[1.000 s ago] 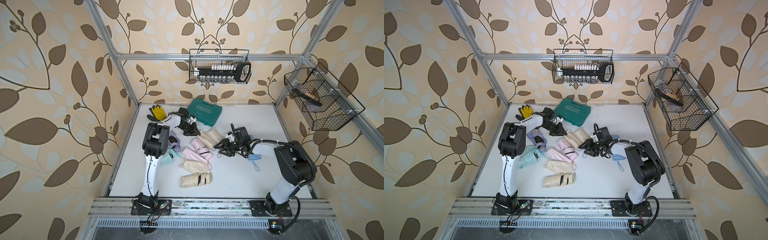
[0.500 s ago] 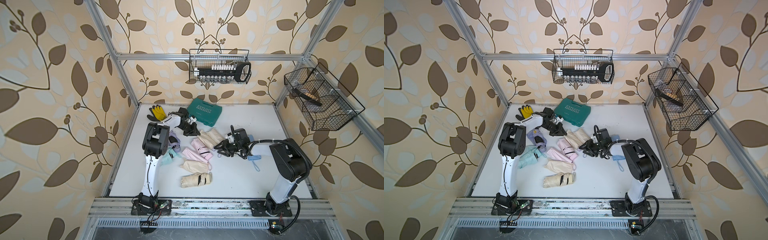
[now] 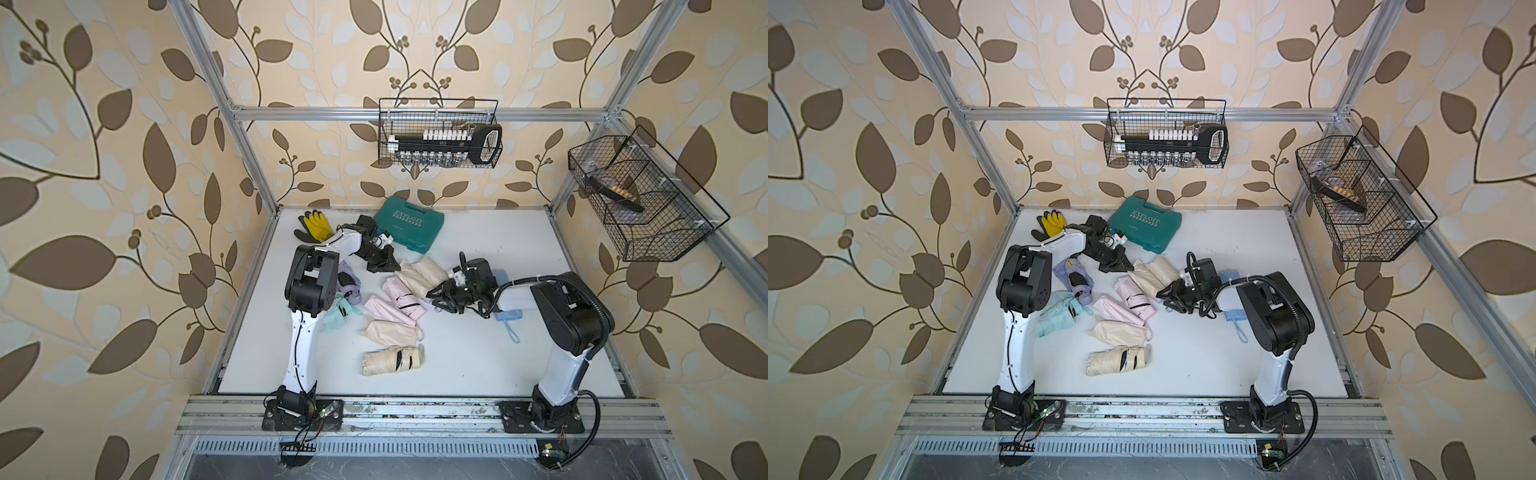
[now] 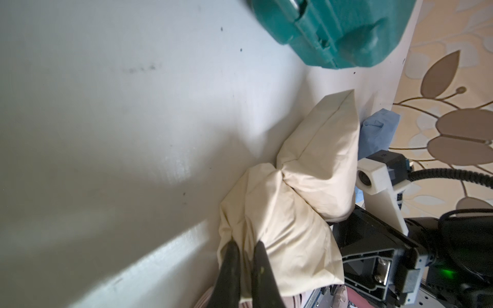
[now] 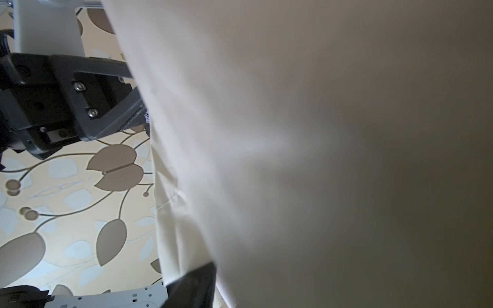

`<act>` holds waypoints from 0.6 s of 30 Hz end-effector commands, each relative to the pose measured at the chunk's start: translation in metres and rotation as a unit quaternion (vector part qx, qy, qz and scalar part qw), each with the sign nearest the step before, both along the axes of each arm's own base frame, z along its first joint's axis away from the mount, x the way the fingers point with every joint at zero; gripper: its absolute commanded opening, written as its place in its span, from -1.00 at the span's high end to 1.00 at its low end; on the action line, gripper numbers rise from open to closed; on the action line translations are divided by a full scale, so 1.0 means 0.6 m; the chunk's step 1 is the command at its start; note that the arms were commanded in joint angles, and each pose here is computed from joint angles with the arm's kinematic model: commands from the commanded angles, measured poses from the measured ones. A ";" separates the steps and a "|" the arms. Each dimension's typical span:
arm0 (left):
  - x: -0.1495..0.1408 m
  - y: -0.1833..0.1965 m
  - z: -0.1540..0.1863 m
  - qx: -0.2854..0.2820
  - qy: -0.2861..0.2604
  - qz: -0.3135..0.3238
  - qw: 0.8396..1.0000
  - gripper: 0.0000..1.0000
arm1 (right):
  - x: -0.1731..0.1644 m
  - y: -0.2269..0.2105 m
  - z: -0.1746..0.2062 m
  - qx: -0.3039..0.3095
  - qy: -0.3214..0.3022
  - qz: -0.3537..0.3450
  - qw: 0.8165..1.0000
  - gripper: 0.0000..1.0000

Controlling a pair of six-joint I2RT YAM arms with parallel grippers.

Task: Take umbrellas out of sleeves
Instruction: Take out the umbrella from the umbrella sleeve.

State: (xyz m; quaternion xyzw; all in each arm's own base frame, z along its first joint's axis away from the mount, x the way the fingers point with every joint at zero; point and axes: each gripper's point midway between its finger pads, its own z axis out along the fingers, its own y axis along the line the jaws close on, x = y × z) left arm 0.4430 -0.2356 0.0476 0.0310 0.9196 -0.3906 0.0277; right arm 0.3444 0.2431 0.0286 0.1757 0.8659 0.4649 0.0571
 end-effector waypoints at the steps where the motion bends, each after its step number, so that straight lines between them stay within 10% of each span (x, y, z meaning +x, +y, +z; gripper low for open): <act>1: -0.035 0.002 -0.037 0.027 0.048 -0.004 0.998 0.82 | 0.021 0.002 -0.006 -0.005 -0.009 -0.015 1.000 0.13; 18: -0.006 0.006 0.037 -0.015 0.021 0.020 0.999 0.83 | 0.057 0.007 0.095 -0.011 -0.077 -0.014 0.997 0.50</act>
